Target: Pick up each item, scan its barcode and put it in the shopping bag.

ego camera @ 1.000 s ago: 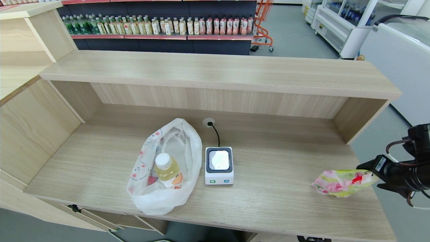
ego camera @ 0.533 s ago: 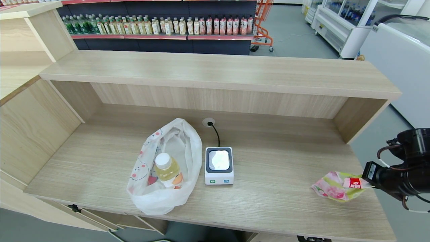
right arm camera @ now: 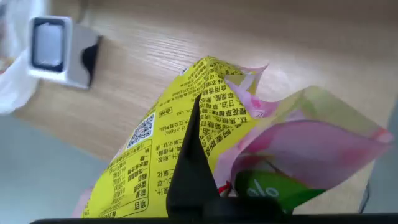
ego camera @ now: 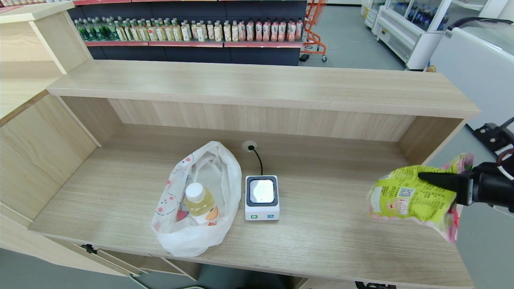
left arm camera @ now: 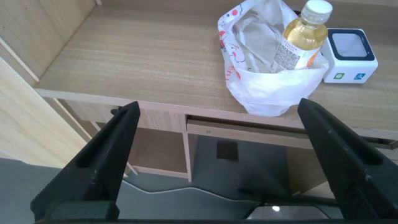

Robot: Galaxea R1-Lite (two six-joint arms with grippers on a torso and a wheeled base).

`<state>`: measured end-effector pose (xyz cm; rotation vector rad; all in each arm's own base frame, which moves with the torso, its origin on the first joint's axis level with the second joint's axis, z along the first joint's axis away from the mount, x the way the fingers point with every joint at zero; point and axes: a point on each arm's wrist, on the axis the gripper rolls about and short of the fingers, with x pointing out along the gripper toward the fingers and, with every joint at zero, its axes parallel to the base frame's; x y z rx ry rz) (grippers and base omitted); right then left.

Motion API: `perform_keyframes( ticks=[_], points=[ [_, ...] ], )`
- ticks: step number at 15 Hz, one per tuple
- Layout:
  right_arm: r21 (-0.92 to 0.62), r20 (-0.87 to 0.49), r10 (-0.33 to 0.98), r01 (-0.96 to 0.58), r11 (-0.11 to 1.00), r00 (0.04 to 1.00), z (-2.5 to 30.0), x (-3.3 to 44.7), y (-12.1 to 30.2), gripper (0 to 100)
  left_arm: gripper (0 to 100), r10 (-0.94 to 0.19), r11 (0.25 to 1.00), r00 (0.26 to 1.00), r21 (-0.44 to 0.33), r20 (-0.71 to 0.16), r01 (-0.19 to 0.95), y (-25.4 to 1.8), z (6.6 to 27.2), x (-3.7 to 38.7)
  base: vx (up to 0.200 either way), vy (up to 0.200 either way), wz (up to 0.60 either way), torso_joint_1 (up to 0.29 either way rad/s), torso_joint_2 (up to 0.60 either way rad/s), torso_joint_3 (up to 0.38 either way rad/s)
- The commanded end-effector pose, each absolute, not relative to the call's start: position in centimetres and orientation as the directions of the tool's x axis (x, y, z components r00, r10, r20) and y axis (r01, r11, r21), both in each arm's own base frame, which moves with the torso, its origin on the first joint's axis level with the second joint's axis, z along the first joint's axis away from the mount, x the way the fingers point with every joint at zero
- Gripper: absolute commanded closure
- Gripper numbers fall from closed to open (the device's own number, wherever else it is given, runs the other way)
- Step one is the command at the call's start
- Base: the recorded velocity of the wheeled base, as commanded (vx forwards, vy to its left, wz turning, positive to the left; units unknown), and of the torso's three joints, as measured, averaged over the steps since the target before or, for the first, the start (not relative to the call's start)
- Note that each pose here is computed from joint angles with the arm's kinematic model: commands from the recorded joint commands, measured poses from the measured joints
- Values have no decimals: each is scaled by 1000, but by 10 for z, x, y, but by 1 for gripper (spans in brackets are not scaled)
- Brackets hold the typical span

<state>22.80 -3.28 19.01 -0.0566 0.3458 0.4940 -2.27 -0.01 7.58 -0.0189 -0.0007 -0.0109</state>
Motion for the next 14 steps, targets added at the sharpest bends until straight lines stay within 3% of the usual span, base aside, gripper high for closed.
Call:
perform_keyframes(
  ticks=[1,2,3,6,11,14],
  points=[
    [-185,-216,619,-654,734,755,201,211,-25,100,0,-11,1000,1000,-18,2,11,0,76,-23,0,0,0,0,0,0],
    [-261,-187,685,-708,656,704,203,211,-23,100,0,-11,1000,1000,-18,2,11,0,76,-23,0,0,0,0,0,0],
    [-411,-137,808,-775,480,573,203,217,-19,100,0,-11,1000,1000,-18,2,11,0,76,-23,0,0,0,0,0,0],
    [-658,-95,915,-714,238,393,202,224,-5,100,0,-11,1000,1000,-18,2,11,0,76,-23,0,0,0,0,0,0],
    [-876,-73,973,-480,41,218,207,223,25,100,0,-11,1000,1000,-18,2,11,0,76,-23,0,0,0,0,0,0],
    [-898,-62,979,-439,30,194,218,223,30,100,0,-11,1000,1000,-20,2,11,0,76,-23,0,0,0,0,0,0]
  ],
)
